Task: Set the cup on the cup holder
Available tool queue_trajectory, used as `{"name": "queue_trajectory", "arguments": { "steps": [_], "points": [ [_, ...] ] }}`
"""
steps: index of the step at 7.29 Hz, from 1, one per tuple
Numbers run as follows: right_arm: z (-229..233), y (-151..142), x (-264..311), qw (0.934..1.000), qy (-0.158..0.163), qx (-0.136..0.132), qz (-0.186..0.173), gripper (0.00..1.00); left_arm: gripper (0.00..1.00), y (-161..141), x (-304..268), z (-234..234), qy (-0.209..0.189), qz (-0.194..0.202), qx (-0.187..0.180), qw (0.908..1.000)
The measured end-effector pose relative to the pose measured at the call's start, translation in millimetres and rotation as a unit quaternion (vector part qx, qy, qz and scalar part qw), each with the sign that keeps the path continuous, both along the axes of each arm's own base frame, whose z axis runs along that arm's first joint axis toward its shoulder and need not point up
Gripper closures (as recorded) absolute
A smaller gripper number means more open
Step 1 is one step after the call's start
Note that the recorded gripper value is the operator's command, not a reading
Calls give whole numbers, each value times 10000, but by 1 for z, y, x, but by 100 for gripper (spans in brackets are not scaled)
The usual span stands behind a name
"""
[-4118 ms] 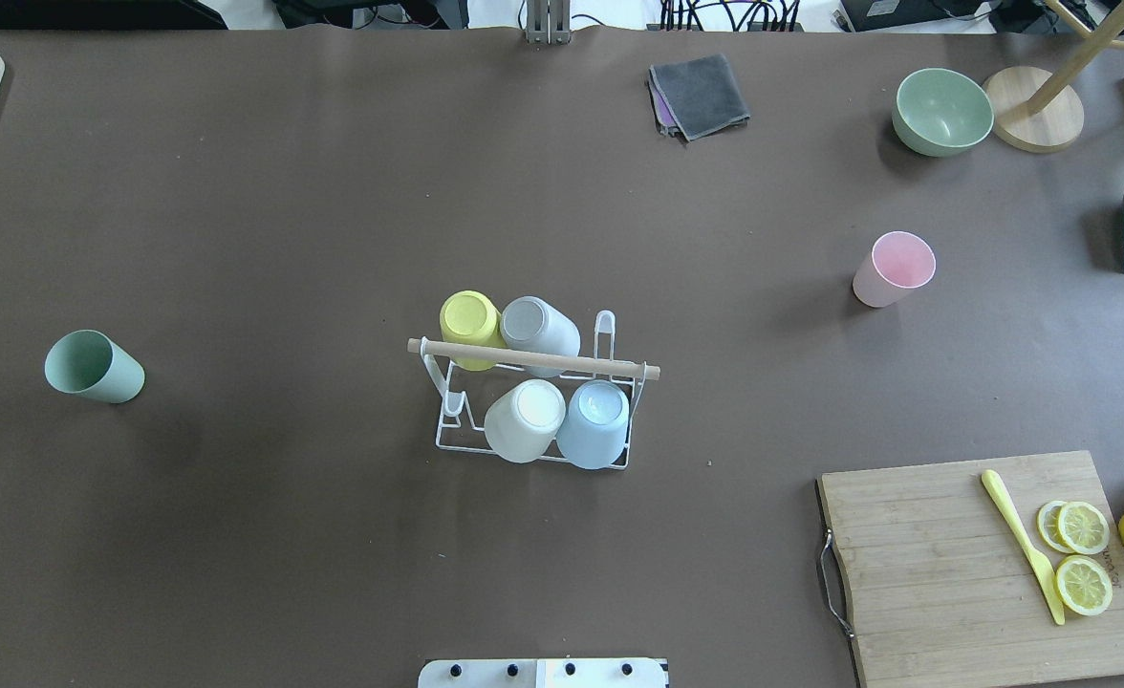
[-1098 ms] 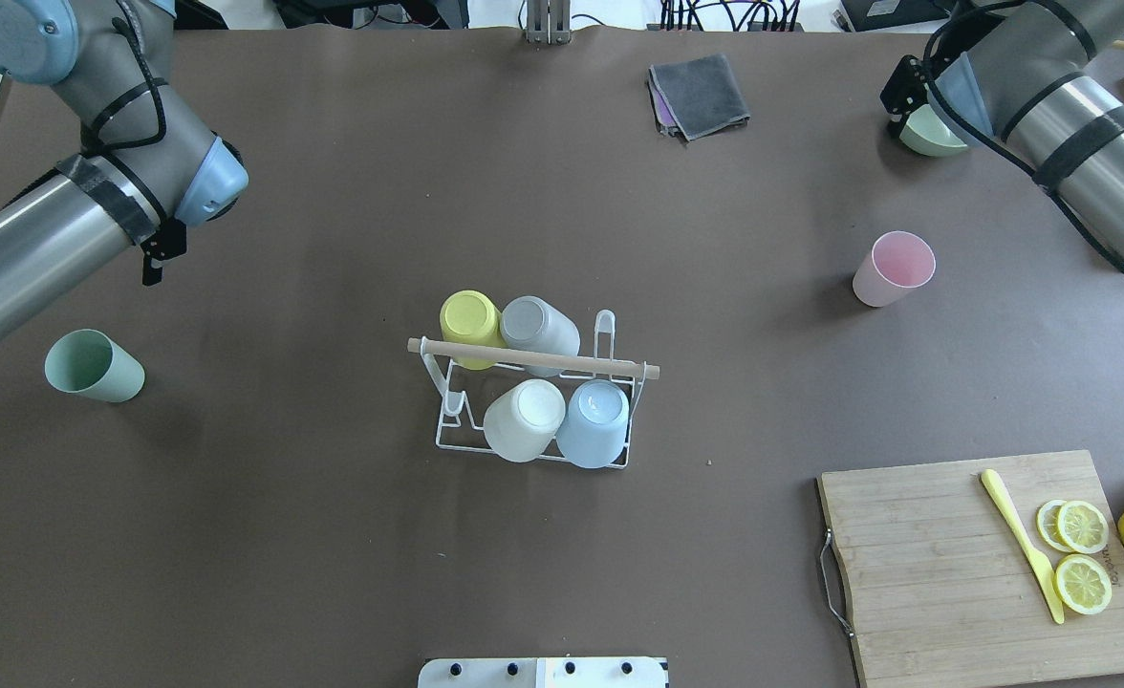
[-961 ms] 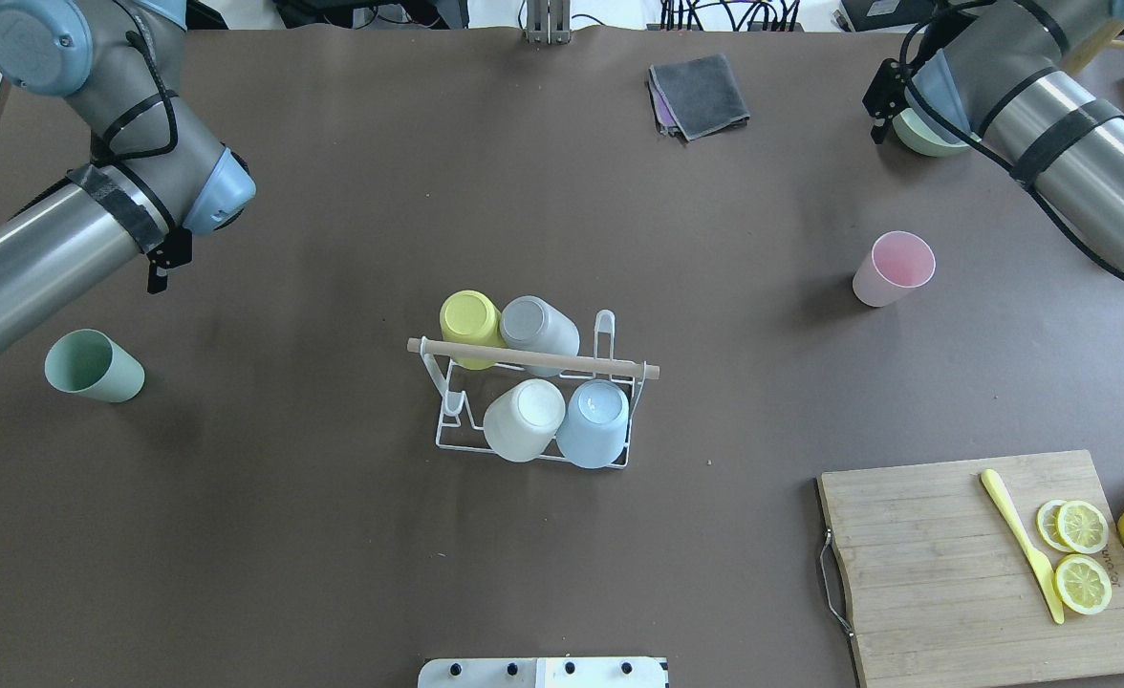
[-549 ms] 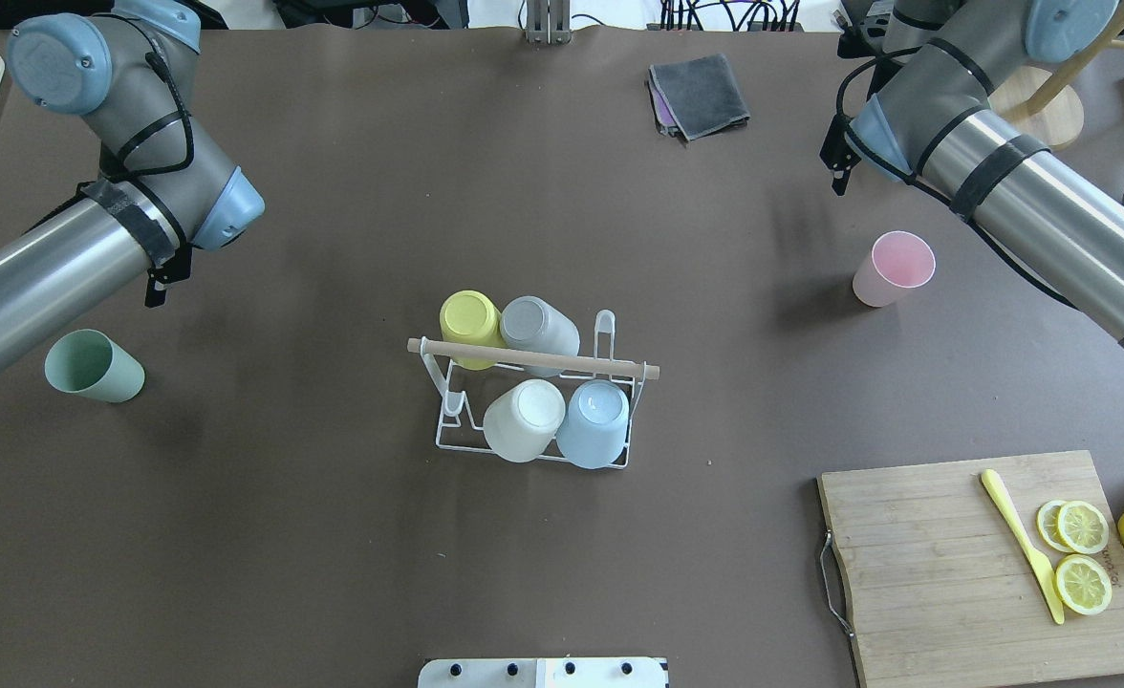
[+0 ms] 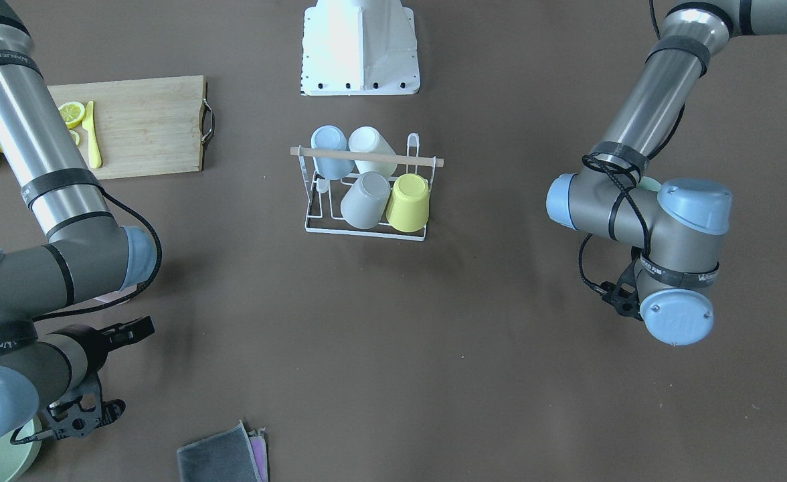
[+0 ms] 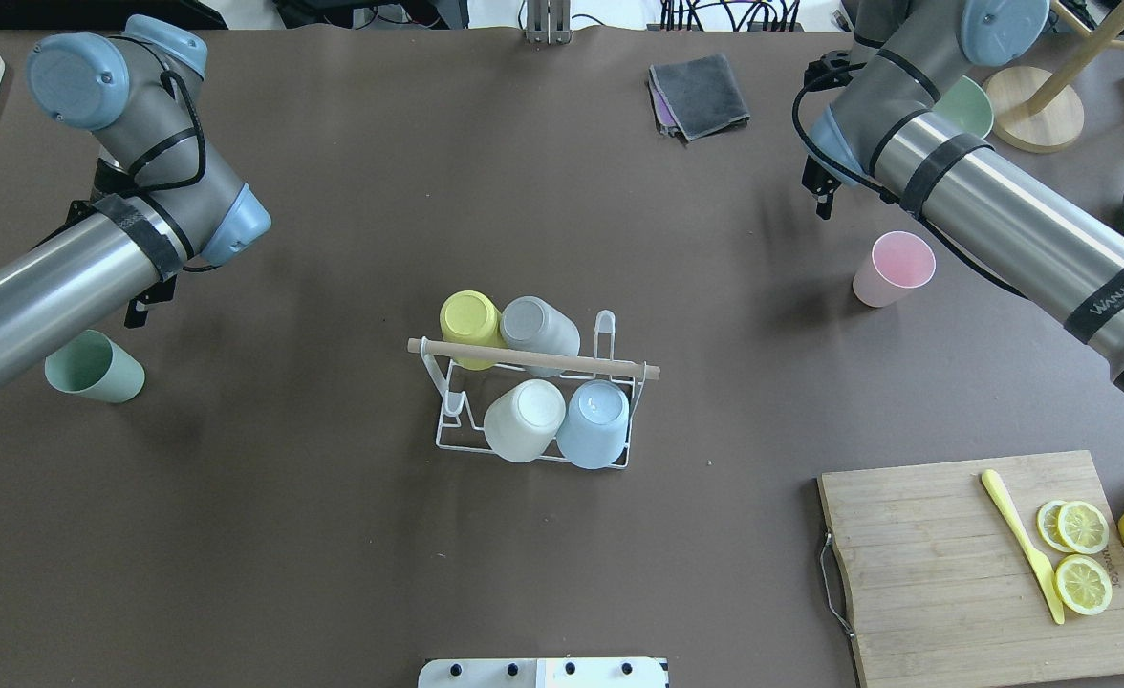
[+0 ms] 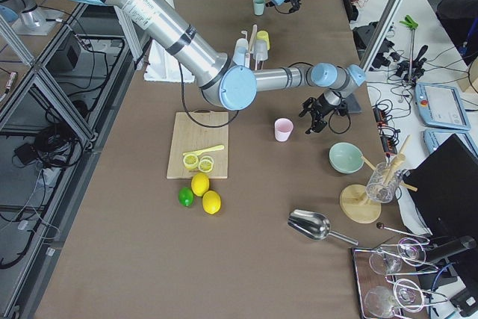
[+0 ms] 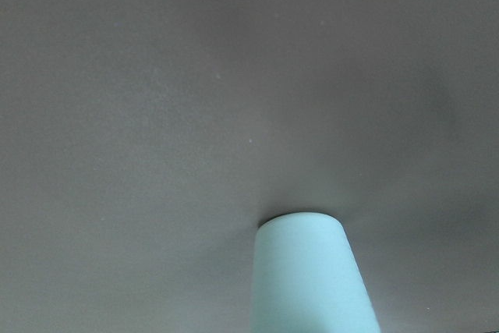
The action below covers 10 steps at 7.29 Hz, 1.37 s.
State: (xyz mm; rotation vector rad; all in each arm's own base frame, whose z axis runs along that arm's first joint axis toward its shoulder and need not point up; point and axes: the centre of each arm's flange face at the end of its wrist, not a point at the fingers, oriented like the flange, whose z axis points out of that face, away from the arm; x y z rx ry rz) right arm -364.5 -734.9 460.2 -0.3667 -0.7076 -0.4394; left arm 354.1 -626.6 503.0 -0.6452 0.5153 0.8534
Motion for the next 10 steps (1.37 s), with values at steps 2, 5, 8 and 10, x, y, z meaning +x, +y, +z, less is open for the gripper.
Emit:
{"name": "queue_trajectory", "arguments": {
  "steps": [2, 5, 8, 10],
  "points": [
    [7, -8, -9, 9996, 72, -172, -217, 0, 3, 8, 12, 6, -136, -59, -138, 9998],
    [26, -2, -31, 9975, 239, -430, -511, 0, 3, 26, 34, 16, -311, 177, -187, 9992],
    [29, 3, -33, 9942, 318, -698, -756, 0, 3, 41, 44, 26, -593, 522, -132, 9968],
    [28, 7, -33, 9918, 386, -838, -888, 0, 3, 52, 50, 34, -770, 695, -174, 9945]
  ]
}}
